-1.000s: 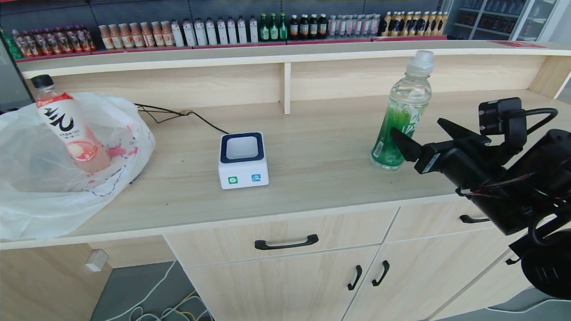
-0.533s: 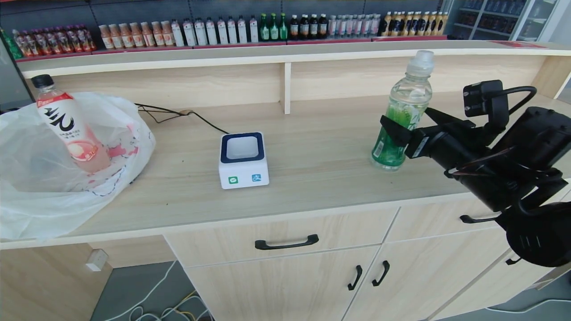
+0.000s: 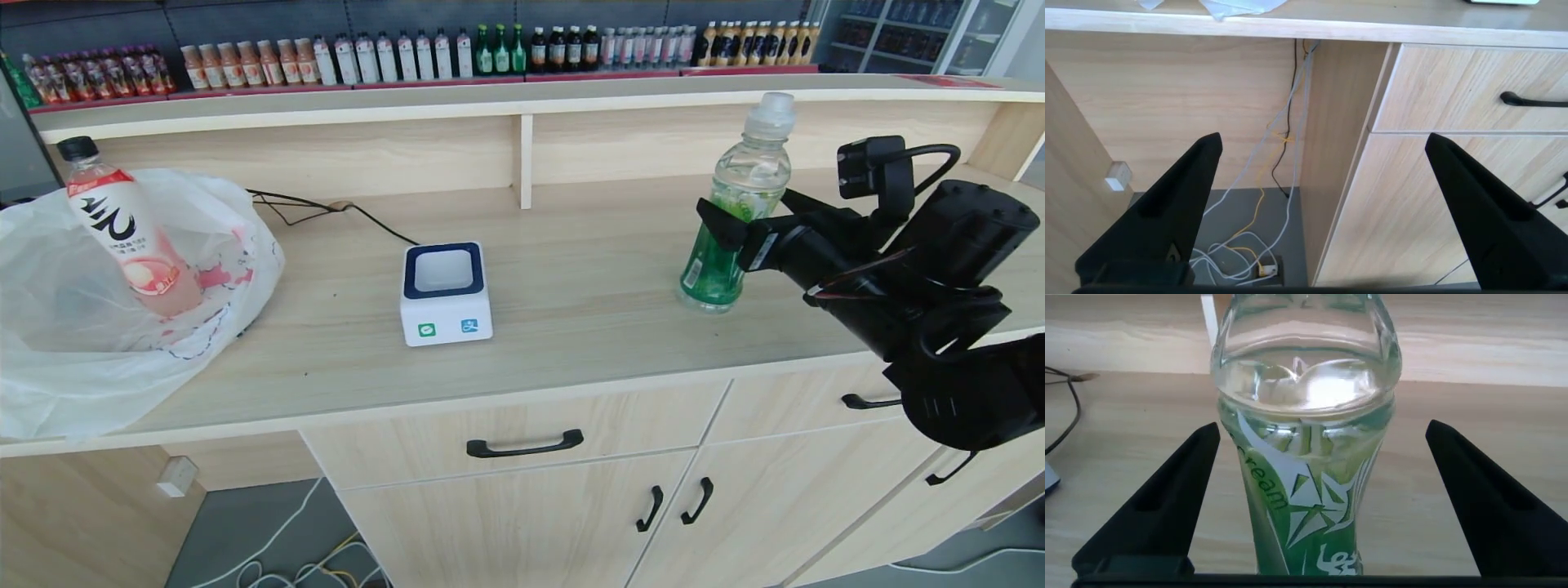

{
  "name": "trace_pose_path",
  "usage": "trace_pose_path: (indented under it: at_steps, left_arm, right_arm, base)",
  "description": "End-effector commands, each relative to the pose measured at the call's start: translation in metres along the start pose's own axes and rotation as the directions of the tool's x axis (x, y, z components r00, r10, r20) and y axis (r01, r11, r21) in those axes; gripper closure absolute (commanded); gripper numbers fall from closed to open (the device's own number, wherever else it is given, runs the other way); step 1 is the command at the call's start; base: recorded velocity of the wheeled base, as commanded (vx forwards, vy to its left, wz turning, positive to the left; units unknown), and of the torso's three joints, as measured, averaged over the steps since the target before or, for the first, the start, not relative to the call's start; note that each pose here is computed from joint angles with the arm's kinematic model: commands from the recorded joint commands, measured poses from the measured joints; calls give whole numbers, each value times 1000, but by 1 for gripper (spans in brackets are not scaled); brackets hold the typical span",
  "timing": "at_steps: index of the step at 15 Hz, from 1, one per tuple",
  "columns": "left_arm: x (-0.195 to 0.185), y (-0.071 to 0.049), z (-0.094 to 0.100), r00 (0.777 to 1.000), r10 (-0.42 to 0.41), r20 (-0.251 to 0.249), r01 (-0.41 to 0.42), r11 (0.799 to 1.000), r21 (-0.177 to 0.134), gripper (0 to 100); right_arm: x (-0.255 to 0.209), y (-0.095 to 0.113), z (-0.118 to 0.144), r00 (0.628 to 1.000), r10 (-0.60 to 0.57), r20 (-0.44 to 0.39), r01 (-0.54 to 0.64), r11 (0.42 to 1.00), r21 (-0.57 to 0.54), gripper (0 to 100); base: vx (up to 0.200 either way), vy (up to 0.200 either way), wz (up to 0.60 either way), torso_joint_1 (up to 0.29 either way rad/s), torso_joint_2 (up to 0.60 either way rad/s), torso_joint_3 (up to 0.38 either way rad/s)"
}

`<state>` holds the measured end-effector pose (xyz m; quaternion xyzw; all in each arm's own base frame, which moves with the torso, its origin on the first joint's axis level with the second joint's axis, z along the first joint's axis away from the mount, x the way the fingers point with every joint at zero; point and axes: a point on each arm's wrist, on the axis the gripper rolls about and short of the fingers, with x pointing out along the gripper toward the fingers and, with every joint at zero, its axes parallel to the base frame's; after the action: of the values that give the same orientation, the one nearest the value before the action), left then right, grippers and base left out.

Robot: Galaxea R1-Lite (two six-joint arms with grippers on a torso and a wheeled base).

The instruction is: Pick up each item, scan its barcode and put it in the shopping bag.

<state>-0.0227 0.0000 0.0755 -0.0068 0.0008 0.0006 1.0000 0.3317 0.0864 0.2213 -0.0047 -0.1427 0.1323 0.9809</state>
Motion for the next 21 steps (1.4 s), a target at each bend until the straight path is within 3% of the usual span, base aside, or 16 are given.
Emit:
trace_pose_path:
  at_steps: [1, 4, 21]
  left_arm:
    - [0, 0, 0, 1000, 0, 0, 0, 1000, 0, 0]
    - [0, 0, 0, 1000, 0, 0, 0, 1000, 0, 0]
    - [0, 0, 0, 1000, 0, 0, 0, 1000, 0, 0]
  right_arm:
    - [11, 0, 0, 1000, 4, -5, -4, 1000, -1, 0]
    - [15, 1, 1, 998, 58, -27, -59, 998, -23, 0]
    - [20, 3, -13, 995, 74, -66, -73, 997, 15, 0]
  base:
    - [0, 0, 0, 0, 0, 0]
    - [0, 0, 0, 0, 0, 0]
    - [0, 0, 0, 0, 0, 0]
